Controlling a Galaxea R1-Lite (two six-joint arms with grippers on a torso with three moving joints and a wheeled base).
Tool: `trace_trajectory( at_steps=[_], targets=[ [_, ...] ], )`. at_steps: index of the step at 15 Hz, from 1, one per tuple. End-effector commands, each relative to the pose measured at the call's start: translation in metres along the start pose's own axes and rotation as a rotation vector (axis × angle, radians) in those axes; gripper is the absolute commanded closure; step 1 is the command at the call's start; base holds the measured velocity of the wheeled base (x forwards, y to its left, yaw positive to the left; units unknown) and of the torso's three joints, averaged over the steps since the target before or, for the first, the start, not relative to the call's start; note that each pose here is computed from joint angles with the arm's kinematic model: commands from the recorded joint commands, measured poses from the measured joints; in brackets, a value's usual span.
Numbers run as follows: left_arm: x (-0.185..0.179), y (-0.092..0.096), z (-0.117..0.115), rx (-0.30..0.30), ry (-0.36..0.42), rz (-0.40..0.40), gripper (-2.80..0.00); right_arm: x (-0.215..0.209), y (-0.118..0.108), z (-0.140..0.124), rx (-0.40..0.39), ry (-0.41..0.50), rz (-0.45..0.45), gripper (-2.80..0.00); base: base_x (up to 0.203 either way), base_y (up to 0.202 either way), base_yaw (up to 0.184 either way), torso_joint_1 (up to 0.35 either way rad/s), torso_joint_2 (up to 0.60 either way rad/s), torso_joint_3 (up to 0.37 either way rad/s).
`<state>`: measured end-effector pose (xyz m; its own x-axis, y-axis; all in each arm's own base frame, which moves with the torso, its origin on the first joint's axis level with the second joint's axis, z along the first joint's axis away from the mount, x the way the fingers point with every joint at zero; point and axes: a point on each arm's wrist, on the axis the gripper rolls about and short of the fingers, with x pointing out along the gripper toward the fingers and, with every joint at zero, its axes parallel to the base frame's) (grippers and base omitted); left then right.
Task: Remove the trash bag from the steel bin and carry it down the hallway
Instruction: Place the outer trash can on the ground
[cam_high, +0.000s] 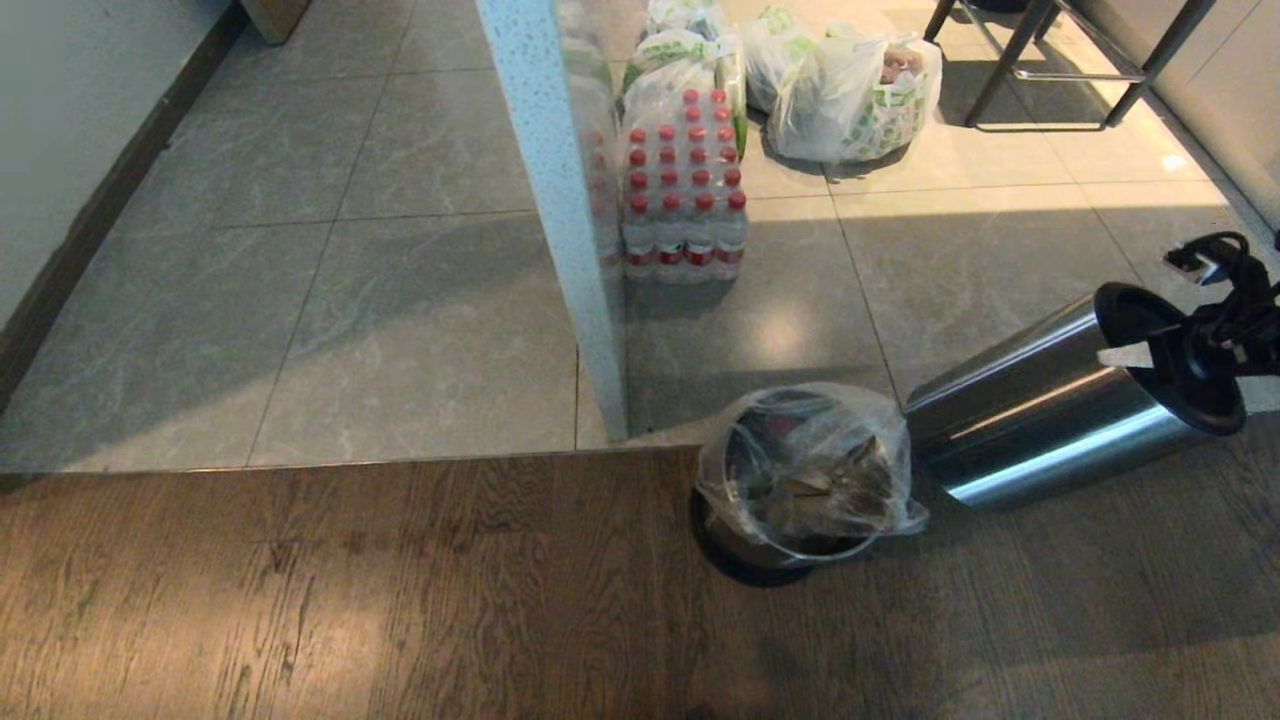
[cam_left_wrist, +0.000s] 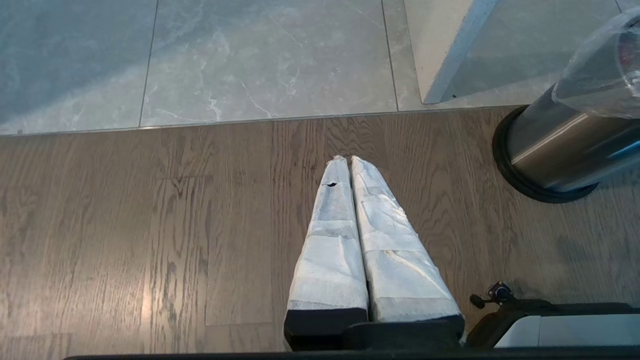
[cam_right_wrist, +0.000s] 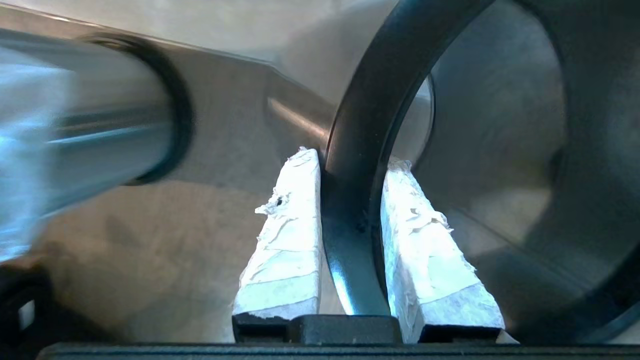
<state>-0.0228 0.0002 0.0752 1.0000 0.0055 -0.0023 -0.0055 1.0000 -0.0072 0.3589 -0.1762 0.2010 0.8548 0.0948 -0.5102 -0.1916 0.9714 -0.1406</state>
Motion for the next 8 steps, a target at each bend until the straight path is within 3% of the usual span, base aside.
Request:
trace_trajectory(
  at_steps=[1,2,8],
  targets=[
    [0.000,0.000,0.000,0.000,0.002,0.001,0.00,0.014,-0.014,-0.012,0.017,0.021,-0.005,0.00,0.000,0.000,0.000,0.000,0.00,0.000],
    [0.000,0.000,0.000,0.000,0.002,0.001,0.00,0.015,-0.016,-0.016,0.017,0.026,-0.007,-2.80,0.000,0.000,0.000,0.000,0.00,0.000],
    [0.000,0.000,0.000,0.000,0.002,0.001,0.00,0.024,-0.016,-0.026,0.036,0.060,0.011,-2.80,0.000,0.000,0.000,0.000,0.00,0.000]
  ],
)
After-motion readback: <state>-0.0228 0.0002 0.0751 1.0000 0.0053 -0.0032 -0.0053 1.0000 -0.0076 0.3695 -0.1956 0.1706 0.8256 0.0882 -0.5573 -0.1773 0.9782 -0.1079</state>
